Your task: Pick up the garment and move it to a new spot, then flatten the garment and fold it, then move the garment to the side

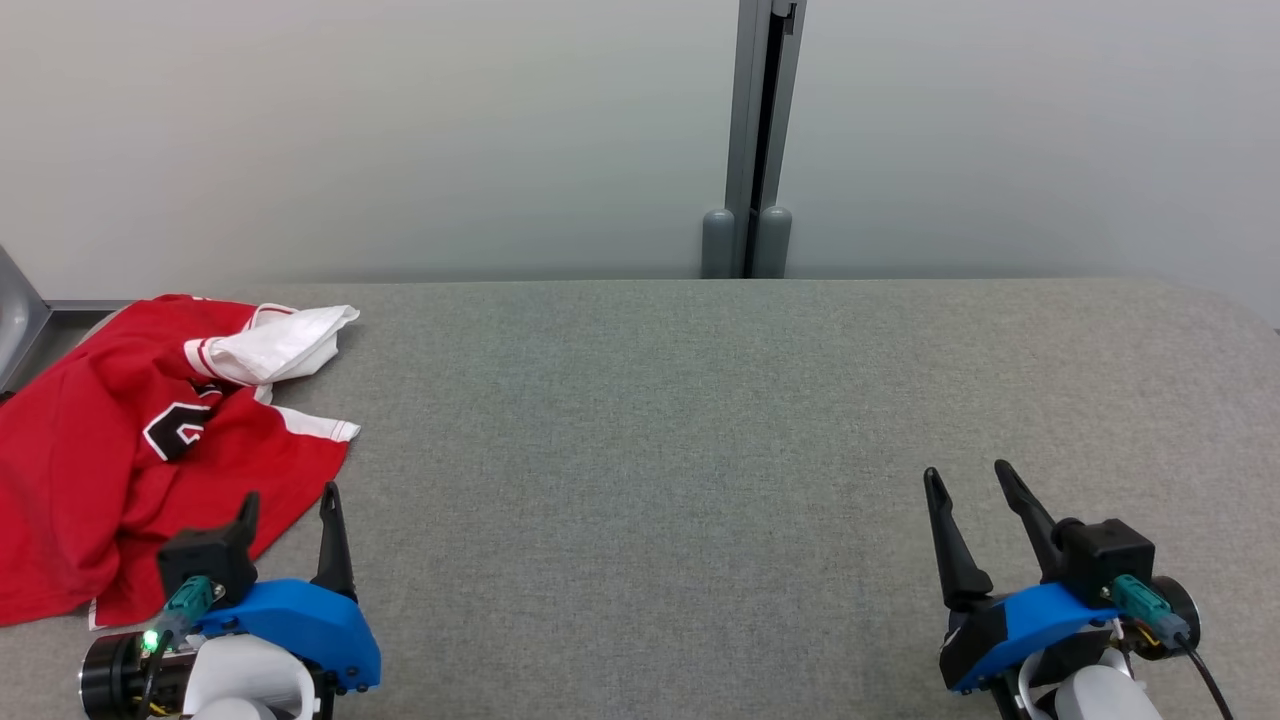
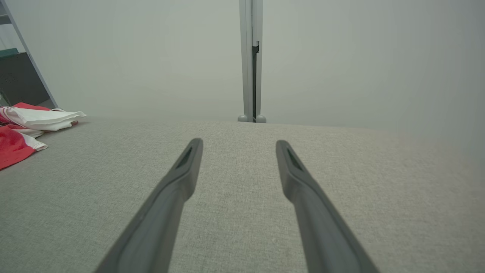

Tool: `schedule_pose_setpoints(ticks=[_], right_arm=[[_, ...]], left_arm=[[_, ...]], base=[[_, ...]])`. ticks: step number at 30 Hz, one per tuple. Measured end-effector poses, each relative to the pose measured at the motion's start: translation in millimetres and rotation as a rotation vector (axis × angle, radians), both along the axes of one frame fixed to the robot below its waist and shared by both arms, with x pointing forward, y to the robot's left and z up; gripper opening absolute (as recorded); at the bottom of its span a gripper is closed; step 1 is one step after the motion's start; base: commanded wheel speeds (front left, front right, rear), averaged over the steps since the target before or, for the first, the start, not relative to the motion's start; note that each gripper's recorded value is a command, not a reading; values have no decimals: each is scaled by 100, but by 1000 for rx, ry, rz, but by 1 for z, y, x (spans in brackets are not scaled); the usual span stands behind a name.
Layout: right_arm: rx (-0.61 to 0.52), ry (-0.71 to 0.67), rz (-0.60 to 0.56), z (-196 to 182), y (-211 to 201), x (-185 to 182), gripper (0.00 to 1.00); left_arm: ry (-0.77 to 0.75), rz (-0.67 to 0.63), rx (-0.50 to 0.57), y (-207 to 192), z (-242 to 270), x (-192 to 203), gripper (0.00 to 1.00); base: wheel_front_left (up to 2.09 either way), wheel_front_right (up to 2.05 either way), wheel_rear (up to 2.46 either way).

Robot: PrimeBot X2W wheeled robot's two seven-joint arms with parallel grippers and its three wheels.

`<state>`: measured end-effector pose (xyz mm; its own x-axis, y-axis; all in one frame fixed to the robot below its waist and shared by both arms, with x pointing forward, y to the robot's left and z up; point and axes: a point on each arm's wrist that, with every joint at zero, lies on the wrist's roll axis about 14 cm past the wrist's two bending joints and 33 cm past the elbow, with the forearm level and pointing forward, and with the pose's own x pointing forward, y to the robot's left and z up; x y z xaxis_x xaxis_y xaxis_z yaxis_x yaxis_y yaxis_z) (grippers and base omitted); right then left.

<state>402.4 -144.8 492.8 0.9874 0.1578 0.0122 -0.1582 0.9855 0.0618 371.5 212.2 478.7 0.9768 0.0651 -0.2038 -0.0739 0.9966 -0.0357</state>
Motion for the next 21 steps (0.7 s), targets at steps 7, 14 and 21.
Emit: schedule_pose_setpoints(ticks=[7,14,21], right_arm=[[90,11,-31,-1,-6,0,100],[124,17,-44,-2,-9,1,100],[128,15,-44,-1,-8,0,100]], left_arm=[[-2,1,-8,0,0,0,100],[-3,3,-17,0,1,1,100],[-5,3,-14,0,1,1,100]], base=[[0,0,0],[0,0,0],[0,0,0]])
